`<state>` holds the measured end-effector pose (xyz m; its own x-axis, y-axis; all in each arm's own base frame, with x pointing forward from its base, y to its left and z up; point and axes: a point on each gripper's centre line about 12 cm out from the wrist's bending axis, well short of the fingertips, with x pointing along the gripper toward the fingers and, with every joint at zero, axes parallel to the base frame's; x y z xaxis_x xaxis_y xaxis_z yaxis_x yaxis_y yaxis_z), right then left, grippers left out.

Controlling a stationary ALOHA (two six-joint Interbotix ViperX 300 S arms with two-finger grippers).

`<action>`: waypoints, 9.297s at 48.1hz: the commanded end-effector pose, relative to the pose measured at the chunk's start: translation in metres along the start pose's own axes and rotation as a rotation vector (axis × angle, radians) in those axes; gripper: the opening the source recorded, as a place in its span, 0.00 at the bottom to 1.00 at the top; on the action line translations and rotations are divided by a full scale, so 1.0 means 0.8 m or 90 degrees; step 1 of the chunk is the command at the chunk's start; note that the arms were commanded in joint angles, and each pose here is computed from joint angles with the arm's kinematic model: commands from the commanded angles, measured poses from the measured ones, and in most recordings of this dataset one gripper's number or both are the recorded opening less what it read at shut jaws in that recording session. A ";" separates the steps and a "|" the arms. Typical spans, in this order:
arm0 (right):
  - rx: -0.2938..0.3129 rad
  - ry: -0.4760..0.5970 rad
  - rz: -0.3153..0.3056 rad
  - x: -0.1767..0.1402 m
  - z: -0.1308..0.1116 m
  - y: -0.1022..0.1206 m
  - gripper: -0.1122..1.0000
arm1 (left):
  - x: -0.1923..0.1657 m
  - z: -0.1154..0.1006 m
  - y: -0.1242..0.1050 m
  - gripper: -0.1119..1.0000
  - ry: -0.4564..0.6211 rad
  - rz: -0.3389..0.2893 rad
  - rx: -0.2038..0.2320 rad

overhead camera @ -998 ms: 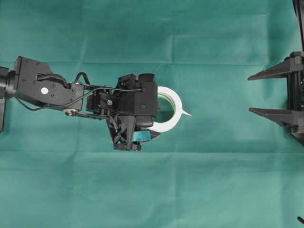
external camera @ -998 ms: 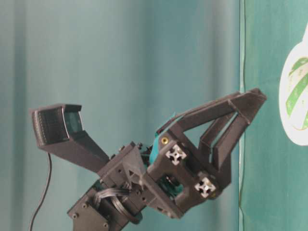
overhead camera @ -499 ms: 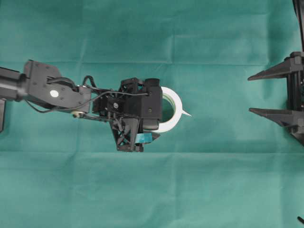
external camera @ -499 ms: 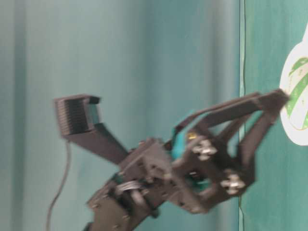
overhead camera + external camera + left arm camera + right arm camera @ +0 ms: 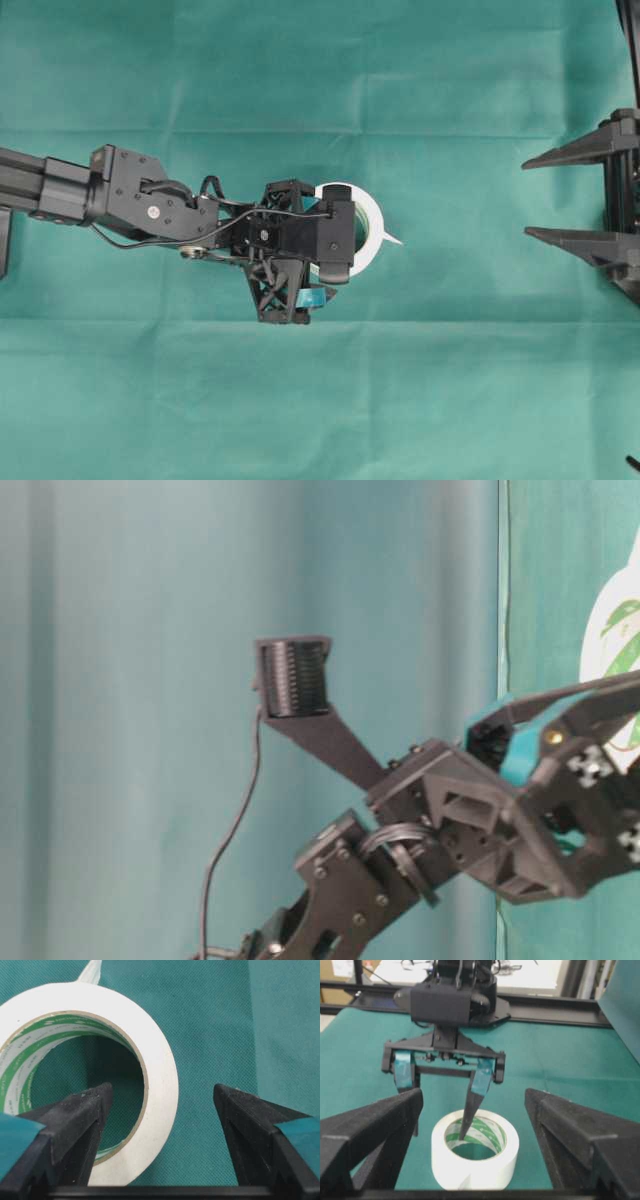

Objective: Peel off the duct tape with your right arm.
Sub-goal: 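Close the left gripper on the tape roll's rim, then move the open right gripper toward the tape's loose end, then close the right gripper on the tape's loose end, then pull the left gripper with the roll away from the right gripper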

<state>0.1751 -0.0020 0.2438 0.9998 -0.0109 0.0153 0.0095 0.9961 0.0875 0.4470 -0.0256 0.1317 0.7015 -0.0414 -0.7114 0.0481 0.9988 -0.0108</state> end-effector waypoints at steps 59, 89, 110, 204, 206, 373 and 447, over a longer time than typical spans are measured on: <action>0.000 -0.003 0.000 0.000 0.000 0.000 0.73 | 0.005 -0.001 -0.007 0.30 0.019 -0.007 0.139; 0.001 -0.005 -0.001 0.000 0.001 0.000 0.73 | -0.071 0.058 -0.008 0.30 -0.018 -0.005 0.142; 0.001 -0.013 0.002 0.001 0.004 0.001 0.73 | -0.140 0.095 -0.008 0.30 -0.044 -0.003 0.144; 0.025 0.145 -0.013 0.183 -0.051 -0.003 0.72 | -0.147 0.102 0.003 0.30 -0.035 0.005 0.134; 0.025 0.146 -0.013 0.184 -0.052 -0.003 0.72 | -0.147 0.102 0.003 0.30 -0.035 0.005 0.134; 0.033 0.146 -0.058 0.188 -0.068 -0.031 0.02 | -0.152 0.109 -0.027 0.30 -0.044 -0.019 0.161; 0.050 0.156 -0.167 0.188 -0.078 -0.099 0.02 | -0.174 0.133 -0.148 0.30 -0.156 -0.115 0.292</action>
<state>0.3239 -0.0626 0.1718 0.9418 -0.1923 -0.2757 0.2350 0.9631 0.1311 0.4222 -0.1166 0.2734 0.7500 -0.2101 -0.6272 0.4113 0.8908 0.1934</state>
